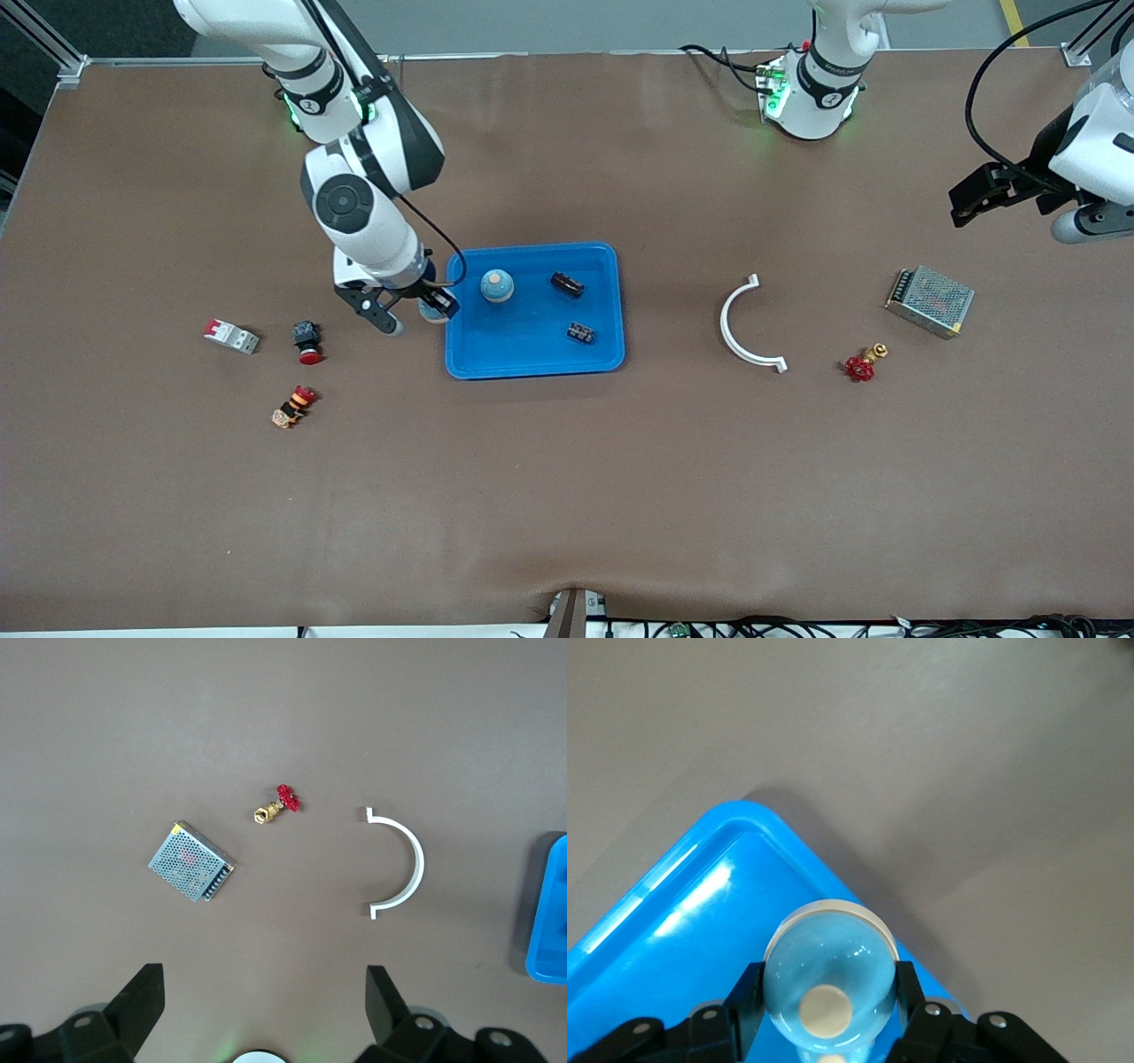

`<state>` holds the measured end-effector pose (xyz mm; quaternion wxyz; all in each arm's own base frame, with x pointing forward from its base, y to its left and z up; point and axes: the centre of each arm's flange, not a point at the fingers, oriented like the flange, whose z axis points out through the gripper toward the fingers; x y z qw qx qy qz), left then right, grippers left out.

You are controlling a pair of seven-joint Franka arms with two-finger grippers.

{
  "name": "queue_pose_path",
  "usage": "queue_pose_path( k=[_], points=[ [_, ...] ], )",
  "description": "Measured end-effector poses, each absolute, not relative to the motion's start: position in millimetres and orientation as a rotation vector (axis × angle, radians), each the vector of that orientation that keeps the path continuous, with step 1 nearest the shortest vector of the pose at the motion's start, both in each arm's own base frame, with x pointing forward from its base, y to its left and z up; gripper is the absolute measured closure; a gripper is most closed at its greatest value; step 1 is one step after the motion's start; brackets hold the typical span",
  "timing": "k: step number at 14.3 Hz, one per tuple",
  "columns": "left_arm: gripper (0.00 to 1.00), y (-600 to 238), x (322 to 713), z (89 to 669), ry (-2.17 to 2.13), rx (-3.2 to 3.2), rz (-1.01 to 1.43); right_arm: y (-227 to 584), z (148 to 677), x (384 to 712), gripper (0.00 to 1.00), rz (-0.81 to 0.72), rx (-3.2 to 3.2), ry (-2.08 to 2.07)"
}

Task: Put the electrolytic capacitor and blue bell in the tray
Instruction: 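Carry the bell toward the tray with the right gripper, then lower the bell into the tray and open the right gripper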

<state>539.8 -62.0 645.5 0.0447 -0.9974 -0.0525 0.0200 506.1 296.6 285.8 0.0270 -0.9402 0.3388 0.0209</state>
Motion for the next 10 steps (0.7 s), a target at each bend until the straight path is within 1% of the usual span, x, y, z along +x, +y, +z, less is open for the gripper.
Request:
queue_pose_path(
  k=[5, 10],
  points=[
    [0.0, -64.0, 539.6, 647.7, -0.157, -3.062, 0.043, 321.0, 241.2, 505.1, 0.37, 0.002, -2.85, 1.091],
    [0.0, -67.9, 539.8, 646.6, -0.076, -3.069, 0.042, 345.4, 218.2, 500.9, 0.37, -0.009, -2.829, 1.12]
  ],
)
